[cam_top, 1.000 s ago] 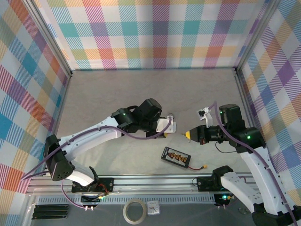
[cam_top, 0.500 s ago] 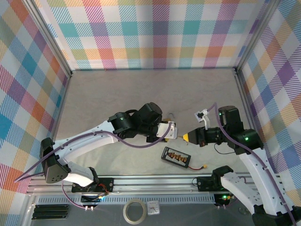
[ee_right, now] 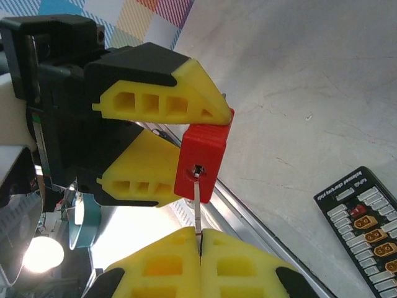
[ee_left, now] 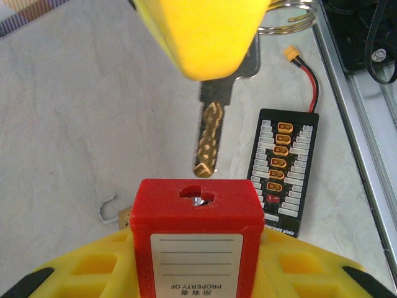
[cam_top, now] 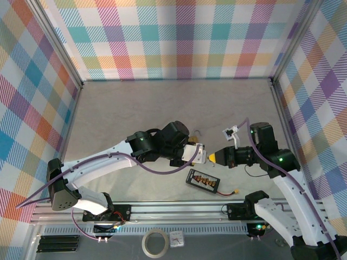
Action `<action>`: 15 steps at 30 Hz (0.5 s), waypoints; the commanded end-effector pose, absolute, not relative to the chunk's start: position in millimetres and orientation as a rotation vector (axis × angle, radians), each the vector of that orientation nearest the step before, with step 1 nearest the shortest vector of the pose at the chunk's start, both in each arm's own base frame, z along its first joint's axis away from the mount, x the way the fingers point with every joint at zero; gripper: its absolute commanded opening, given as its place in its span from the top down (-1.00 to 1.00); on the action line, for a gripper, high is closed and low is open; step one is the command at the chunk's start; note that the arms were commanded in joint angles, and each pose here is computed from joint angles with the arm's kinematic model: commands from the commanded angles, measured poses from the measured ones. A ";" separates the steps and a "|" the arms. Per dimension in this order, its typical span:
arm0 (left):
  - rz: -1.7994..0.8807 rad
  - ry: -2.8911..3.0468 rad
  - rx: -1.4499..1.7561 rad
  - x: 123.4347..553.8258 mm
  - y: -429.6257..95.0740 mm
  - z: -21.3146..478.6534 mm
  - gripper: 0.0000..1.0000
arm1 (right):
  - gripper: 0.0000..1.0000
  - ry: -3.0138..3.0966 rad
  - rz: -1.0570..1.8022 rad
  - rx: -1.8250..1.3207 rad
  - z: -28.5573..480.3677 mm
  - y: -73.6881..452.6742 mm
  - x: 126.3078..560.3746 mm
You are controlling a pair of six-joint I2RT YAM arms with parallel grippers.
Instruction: Unlock with the key
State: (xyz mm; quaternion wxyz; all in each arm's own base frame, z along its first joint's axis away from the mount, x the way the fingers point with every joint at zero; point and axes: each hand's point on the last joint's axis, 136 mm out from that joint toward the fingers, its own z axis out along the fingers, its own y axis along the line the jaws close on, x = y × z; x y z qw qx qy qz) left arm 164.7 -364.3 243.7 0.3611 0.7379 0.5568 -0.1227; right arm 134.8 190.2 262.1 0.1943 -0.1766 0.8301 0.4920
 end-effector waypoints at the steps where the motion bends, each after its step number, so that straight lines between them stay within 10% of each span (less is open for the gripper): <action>1: -0.312 1.384 1.889 164.3 -371.8 256.4 1.00 | 1.00 2.292 1.426 -0.513 266.7 193.6 132.3; 15: -0.331 1.379 1.902 161.3 -376.6 255.1 1.00 | 1.00 2.301 1.424 -0.498 260.3 193.2 132.9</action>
